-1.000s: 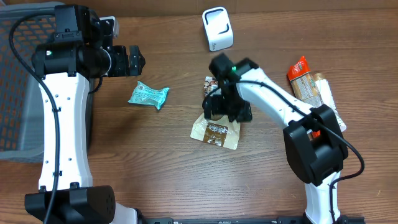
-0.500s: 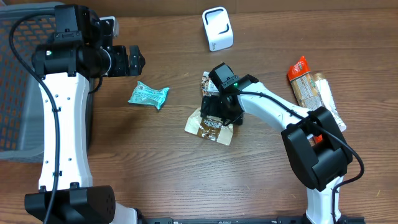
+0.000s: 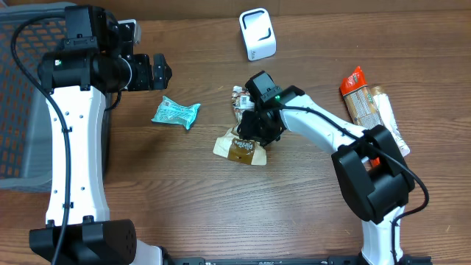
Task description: Scan the item barcode
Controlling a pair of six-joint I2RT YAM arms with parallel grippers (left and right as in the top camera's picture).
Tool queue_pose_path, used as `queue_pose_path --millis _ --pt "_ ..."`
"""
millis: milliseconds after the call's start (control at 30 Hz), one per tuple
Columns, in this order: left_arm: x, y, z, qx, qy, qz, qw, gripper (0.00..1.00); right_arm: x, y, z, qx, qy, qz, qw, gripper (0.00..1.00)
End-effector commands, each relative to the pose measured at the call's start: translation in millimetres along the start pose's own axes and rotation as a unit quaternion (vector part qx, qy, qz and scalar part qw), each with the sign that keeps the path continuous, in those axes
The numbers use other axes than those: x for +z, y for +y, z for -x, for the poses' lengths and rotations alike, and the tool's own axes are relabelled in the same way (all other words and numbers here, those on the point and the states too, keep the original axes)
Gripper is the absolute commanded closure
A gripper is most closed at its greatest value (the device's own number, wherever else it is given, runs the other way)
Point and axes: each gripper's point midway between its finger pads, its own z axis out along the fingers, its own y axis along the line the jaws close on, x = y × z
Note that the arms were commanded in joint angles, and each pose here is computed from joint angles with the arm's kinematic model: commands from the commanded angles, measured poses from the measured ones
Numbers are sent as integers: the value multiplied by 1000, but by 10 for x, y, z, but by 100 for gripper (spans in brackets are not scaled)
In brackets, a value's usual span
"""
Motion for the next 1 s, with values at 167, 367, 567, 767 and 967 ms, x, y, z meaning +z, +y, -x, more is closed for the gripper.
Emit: queue_pose_path --millis 167,367,567,767,967 --pt "-36 -34 49 2 -9 -1 1000 0 -24 -12 83 -259 16 -37 965 96" --pt "-36 -34 50 2 -9 -1 1000 0 -56 -93 148 -216 10 -43 975 32" --pt "-36 -34 49 2 -9 -1 1000 0 -137 -250 249 -148 9 -29 989 18" --pt "-36 -34 49 2 -9 -1 1000 0 -42 -425 114 -51 41 -31 997 10" --pt "-36 -36 50 2 -9 -1 1000 0 237 -333 -351 6 117 -7 993 10"
